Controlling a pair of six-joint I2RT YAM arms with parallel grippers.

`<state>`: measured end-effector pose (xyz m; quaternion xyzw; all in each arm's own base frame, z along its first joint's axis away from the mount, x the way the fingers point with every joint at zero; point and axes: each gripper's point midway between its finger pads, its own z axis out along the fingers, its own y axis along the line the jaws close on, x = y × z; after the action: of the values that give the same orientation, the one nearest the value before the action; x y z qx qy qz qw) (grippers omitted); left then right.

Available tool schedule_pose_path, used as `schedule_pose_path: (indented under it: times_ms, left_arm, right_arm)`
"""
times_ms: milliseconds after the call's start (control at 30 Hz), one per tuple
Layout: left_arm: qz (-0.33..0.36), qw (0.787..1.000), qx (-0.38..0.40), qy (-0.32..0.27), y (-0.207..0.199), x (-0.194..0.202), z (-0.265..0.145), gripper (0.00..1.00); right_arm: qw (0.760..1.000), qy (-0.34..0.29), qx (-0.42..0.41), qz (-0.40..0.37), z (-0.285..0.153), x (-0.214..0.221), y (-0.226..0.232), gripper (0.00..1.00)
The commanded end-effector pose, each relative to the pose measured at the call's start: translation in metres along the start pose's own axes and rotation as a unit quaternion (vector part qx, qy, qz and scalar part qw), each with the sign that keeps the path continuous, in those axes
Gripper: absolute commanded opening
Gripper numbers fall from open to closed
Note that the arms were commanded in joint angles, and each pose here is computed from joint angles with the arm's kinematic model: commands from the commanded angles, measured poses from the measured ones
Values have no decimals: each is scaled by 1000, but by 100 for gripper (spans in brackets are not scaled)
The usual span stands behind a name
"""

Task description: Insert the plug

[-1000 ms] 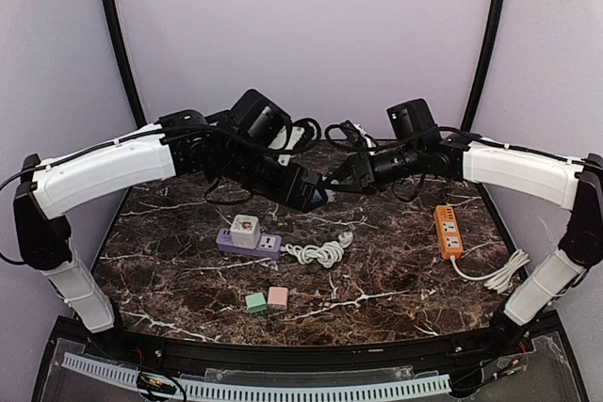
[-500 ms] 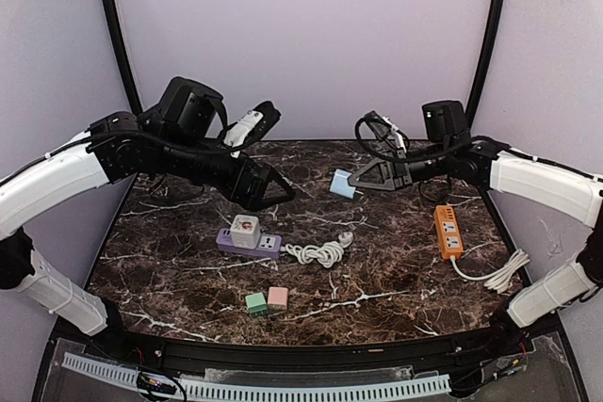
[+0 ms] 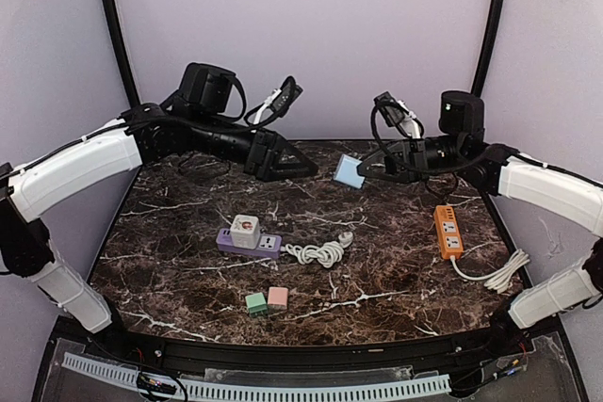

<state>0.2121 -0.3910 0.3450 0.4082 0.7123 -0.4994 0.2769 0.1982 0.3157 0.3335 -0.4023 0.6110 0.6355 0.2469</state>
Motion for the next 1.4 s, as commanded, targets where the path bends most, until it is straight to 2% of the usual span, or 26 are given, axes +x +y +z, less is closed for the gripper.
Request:
schedule_pose_path:
  times_ms: [0,633,1367]
  left_arm:
    - [5,998,64,5,-19,-9,5,75]
    - [27,996,80,22,-18,-8,28,60]
    - [15,994,105,25,-28,-5,37,59]
  right_arm:
    - [999,-8,-23,-45,1,-8,17,0]
    - [998,7,-46,-48,22,-2,24,0]
    - [999,-3,-12,-34,29,-7,3,0]
